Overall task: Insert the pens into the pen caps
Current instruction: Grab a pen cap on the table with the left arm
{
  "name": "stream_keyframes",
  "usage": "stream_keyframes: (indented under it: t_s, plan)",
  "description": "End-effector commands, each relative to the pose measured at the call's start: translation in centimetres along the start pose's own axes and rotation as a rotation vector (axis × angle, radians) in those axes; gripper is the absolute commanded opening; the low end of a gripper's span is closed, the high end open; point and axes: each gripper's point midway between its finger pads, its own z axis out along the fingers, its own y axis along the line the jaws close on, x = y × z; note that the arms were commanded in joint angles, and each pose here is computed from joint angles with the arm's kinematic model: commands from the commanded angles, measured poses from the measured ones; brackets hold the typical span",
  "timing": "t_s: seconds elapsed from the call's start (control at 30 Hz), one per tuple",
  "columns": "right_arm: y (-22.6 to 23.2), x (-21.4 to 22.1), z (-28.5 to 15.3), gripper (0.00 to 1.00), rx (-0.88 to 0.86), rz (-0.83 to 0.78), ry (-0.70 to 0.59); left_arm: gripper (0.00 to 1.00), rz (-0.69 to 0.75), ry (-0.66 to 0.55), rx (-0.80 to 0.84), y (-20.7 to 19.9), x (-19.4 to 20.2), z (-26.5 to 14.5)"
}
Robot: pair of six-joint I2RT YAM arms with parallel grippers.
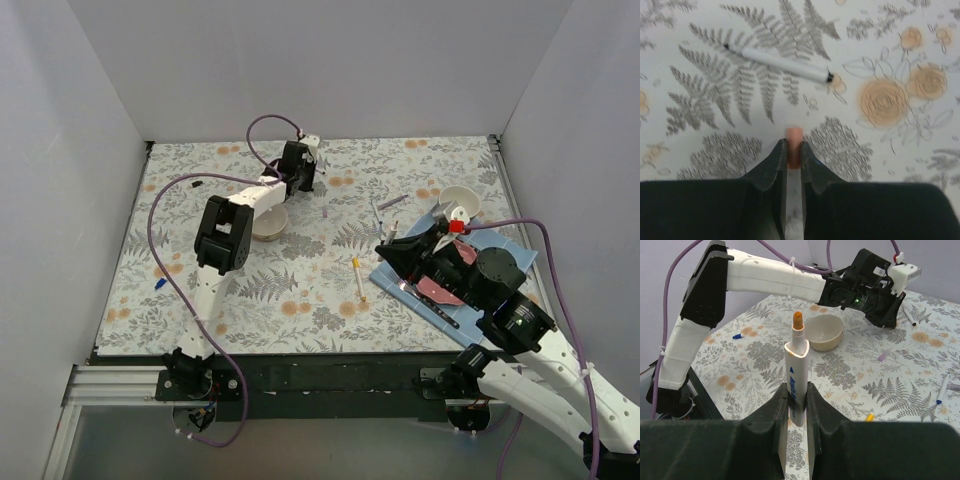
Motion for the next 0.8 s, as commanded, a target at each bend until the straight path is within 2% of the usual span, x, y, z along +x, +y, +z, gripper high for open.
stream_keyframes:
  t_s: [0.0,0.03,0.07,0.33,0.47,0.5,0.53,0.6,0.63,0.77]
  plan:
    - [0.3,-1.3,-0.4,0.01,-0.001,0.029,-0.039,0.0,-0.061,0.224,0.008,-2.8,6.4,-4.1]
    - [0.2,-0.1,-0.3,0.01,-0.003,0.043,-0.014,0.0,-0.078,0.188,0.027,-3.6,4.5,-5.7]
    - [0.1,0.5,-0.3,0.01,-0.002,0.056,0.001,0.0,-0.092,0.21,0.029,-3.8,5.9,-6.5]
    - [-0.7,6.7,0.6,0.01,0.007,0.164,0.1,0.0,-0.302,0.032,0.086,-5.5,0.7,-14.6]
    - [0.0,8.5,2.0,0.01,-0.064,0.196,0.115,0.0,-0.406,-0.101,0.302,-8.8,-3.0,-19.9]
    - [0.3,8.7,2.3,0.01,-0.084,0.205,0.119,0.0,-0.427,-0.141,0.356,-9.4,-3.4,-22.5]
    - [0.6,9.6,2.7,0.01,-0.111,0.22,0.148,0.0,-0.439,-0.231,0.427,-10.2,-5.2,-24.1]
    - [1.2,9.8,3.4,0.01,-0.149,0.236,0.134,0.0,-0.484,-0.294,0.552,-11.5,-5.5,-28.5]
    - [1.3,10.7,3.8,0.01,-0.169,0.245,0.16,0.0,-0.481,-0.396,0.623,-12.0,-7.5,-30.9]
    - [2.7,11.0,4.8,0.01,-0.272,0.255,0.17,0.0,-0.499,-0.51,0.811,-13.7,-7.9,-36.9]
